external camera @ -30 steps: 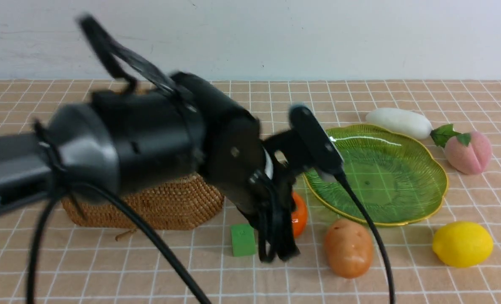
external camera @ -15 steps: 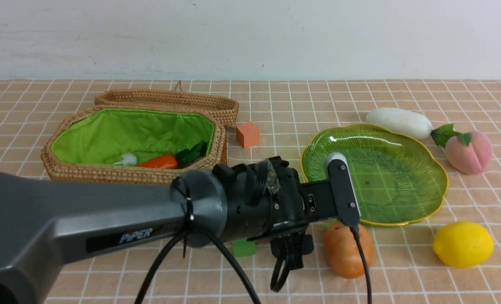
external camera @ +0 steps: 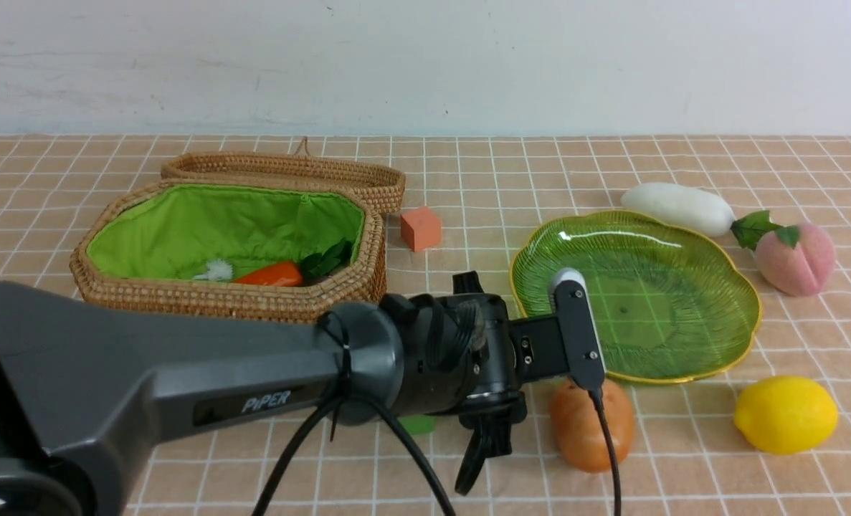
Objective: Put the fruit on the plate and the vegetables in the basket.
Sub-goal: Grab a tomato with your left arm and place it on the plate on the right.
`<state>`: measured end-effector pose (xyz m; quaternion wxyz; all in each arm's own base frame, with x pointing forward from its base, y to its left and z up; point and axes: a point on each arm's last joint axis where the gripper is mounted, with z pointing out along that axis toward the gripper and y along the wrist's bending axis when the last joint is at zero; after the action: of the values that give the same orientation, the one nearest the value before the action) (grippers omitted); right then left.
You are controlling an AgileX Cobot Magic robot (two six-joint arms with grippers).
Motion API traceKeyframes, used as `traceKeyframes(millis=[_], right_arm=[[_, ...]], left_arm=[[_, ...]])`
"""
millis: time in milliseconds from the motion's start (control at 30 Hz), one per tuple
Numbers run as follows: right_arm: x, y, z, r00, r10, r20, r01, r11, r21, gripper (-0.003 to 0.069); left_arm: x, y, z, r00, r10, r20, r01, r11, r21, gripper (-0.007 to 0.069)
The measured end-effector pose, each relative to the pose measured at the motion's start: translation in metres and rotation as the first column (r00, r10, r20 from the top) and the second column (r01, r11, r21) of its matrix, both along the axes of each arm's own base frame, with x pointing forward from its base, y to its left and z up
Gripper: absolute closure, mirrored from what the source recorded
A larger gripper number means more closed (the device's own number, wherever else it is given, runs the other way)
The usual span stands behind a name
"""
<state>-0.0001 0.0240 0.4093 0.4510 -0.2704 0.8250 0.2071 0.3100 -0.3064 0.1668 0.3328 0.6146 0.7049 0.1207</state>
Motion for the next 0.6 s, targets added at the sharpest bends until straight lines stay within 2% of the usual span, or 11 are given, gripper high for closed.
traceKeyframes(millis=[267, 367, 500, 600], right_arm=[[0.002, -0.001, 0.001, 1.000, -0.020, 0.023, 0.020, 1.000, 0.003, 0.0540], [0.006, -0.003, 0.004, 0.996, -0.067, 0.050, 0.066, 0.998, 0.020, 0.0540], [0.010, -0.006, 0.007, 0.989, -0.123, 0.082, 0.120, 0.992, 0.032, 0.0538], [0.014, -0.011, 0.009, 0.975, -0.187, 0.116, 0.183, 0.982, 0.043, 0.0537]], left_arm=[[-0.002, 0.006, 0.010, 0.997, 0.074, -0.012, -0.074, 0.997, -0.017, 0.0137], [-0.009, 0.011, 0.042, 0.995, 0.101, 0.013, -0.100, 0.992, -0.074, 0.0137], [-0.025, 0.015, 0.094, 0.993, 0.089, 0.079, -0.074, 0.982, -0.176, 0.0137], [-0.029, 0.012, 0.115, 0.992, 0.049, 0.118, -0.018, 0.968, -0.250, 0.0138]])
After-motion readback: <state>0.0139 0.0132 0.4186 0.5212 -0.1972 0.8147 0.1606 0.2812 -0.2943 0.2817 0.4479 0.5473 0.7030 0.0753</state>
